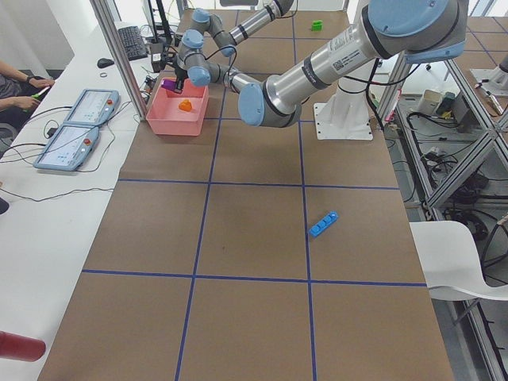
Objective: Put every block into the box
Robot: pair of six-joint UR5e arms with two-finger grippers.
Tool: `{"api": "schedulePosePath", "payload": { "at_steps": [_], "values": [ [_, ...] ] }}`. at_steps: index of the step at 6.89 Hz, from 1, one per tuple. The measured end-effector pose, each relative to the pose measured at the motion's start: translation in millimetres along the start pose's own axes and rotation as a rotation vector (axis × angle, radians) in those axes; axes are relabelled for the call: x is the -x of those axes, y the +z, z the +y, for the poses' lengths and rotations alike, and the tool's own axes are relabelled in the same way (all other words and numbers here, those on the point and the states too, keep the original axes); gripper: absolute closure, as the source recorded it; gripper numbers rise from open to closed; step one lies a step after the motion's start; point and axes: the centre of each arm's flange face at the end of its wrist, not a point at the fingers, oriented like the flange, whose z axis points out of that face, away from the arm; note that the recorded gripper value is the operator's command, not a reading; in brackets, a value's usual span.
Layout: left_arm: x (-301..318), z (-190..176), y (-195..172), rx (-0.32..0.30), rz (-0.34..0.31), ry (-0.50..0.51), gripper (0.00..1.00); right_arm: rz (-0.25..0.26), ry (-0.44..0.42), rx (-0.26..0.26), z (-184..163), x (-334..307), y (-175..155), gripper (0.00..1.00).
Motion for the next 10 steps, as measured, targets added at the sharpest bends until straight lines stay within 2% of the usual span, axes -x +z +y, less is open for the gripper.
{"api": "schedulePosePath", "payload": {
  "at_steps": [1,2,3,5,7,8,9,10],
  "values": [
    [1,1,2,0.002,-0.003,0.0,0.99,-0.003,-0.002,0.002,0,3,1,0.01],
    [2,3,5,-0.001,-0.01,-0.001,0.15,-0.004,-0.004,0.008,-1,9,5,0.01],
    [3,4,7,-0.008,-0.018,0.0,0.0,-0.002,-0.005,0.016,-4,16,11,0.01],
    [3,3,8,-0.014,-0.021,0.0,0.0,0.002,-0.006,0.027,-7,24,18,0.01],
    [-1,3,6,-0.015,-0.018,0.001,0.0,0.019,0.001,0.038,-2,19,25,0.08],
    [-3,2,5,-0.016,-0.015,0.002,0.0,0.031,0.004,0.042,-2,18,29,0.19],
    [-5,2,4,-0.017,-0.012,0.003,0.0,0.039,0.005,0.045,-4,22,33,0.44],
    [-7,2,2,-0.018,-0.008,0.003,0.0,0.045,0.006,0.049,-7,26,36,0.53]
  ]
}}
